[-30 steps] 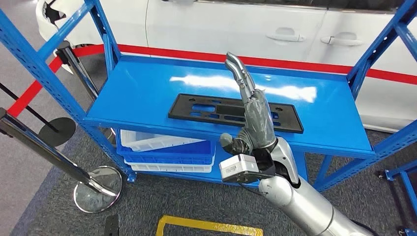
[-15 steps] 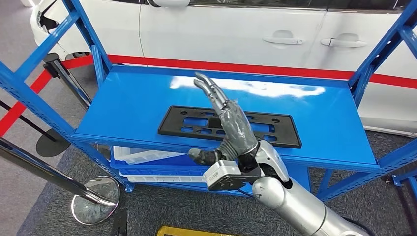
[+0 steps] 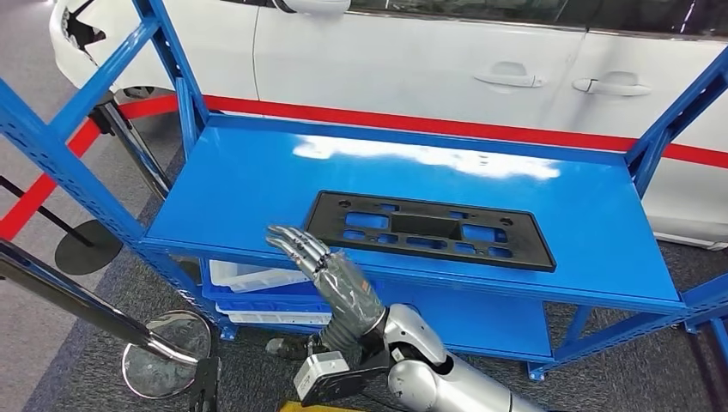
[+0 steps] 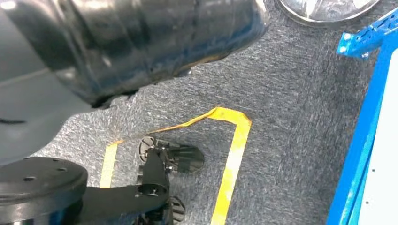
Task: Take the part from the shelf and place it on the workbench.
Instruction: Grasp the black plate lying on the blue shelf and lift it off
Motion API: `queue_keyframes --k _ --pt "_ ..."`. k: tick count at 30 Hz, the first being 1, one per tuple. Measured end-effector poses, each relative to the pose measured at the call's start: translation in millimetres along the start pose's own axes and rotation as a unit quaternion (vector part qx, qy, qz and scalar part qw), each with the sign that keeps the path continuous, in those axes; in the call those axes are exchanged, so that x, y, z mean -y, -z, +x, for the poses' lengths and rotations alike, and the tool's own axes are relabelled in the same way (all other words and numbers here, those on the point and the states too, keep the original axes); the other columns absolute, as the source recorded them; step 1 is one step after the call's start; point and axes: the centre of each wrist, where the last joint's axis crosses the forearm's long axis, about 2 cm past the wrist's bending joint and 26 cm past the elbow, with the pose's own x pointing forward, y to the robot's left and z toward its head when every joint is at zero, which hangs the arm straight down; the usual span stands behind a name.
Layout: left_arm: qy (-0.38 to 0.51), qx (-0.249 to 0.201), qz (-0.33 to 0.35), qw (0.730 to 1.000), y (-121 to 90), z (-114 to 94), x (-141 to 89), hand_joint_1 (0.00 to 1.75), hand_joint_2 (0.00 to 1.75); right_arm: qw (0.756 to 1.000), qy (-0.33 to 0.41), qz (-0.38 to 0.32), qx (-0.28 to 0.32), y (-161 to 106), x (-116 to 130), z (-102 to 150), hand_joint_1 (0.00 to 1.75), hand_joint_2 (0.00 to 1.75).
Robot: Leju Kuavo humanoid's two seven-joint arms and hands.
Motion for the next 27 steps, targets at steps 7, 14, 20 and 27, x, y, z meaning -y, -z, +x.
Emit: queue_keyframes --k 7,14,20,27 --pt "0.000 0.001 -0.004 1.000 -0.2 0.8 1.7 0.00 0.00 1.000 0.015 0.020 -0.008 -2.1 -16.7 -0.1 0.00 1.75" --pt "0.009 0.003 -0.011 1.000 1.8 6.5 3.1 0.00 0.00 0.999 -0.008 0.033 -0.006 -0.1 -34.1 0.0 0.00 1.75" --pt "0.020 0.004 -0.019 1.000 4.2 12.8 4.2 0.00 0.00 0.997 -0.059 0.037 -0.015 13.7 -34.4 -8.5 0.00 1.75" --pt "0.032 0.006 -0.028 0.999 5.4 17.7 6.3 0.00 0.00 0.990 -0.124 0.050 -0.048 34.0 -29.1 -25.4 0.00 1.75"
